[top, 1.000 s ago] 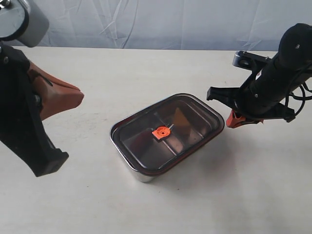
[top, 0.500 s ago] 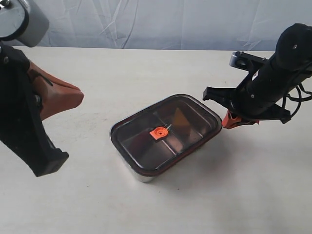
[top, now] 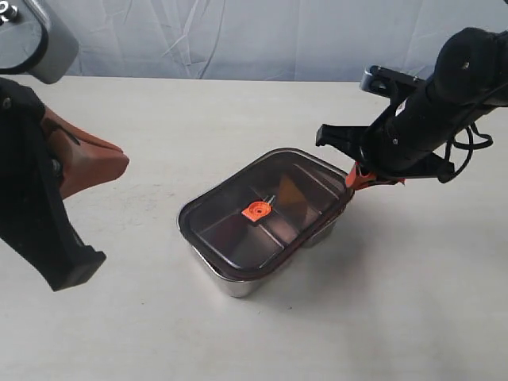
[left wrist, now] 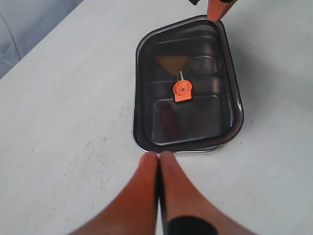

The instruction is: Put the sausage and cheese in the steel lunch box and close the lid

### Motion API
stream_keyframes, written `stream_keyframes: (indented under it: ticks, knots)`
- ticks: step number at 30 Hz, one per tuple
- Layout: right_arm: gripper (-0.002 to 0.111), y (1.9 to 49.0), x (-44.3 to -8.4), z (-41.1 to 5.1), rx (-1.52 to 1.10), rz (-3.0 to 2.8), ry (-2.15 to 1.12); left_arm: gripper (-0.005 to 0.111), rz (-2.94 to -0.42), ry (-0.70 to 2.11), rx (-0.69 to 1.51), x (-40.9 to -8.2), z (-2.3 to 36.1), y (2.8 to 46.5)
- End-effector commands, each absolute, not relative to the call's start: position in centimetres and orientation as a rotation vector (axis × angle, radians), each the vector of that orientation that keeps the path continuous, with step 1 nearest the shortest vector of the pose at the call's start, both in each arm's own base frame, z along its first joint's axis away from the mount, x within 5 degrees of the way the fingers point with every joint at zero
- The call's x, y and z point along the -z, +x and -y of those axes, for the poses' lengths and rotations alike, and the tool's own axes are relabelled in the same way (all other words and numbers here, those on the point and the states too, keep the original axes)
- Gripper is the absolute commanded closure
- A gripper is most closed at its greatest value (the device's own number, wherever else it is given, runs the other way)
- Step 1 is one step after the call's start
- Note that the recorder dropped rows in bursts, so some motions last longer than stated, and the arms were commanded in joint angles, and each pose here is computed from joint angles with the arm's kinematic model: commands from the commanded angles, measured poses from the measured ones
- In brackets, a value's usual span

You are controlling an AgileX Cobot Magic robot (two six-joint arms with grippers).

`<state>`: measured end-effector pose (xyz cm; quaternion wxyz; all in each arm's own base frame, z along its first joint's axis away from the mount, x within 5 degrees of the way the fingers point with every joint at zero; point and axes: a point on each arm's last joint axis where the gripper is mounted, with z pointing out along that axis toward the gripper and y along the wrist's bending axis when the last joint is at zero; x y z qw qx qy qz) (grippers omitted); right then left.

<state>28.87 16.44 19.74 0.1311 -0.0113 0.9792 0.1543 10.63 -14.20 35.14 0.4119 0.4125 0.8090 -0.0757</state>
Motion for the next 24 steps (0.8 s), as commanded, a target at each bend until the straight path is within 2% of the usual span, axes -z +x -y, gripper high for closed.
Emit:
stream_keyframes:
  ticks: [1, 15, 19, 24]
  knots:
    - [0.109, 29.7, -22.2, -16.6, -0.408, -2.772, -0.128, 0.107, -2.04, 1.041, 0.176, -35.0, 14.1, 10.6]
    - [0.109, 28.3, -22.4, -15.6, -0.263, -2.937, -0.221, 0.107, -2.09, 1.055, 0.17, -34.6, 14.2, 10.5]
    - [0.109, 28.3, -22.4, -15.7, -0.276, -2.932, -0.214, 0.107, -2.156, 1.174, 0.203, -32.9, 15.7, 10.4]
    - [0.109, 28.2, -22.3, -15.6, -0.27, -2.941, -0.23, 0.107, -2.131, 1.3, 0.292, -28.3, 19.9, 11.5]
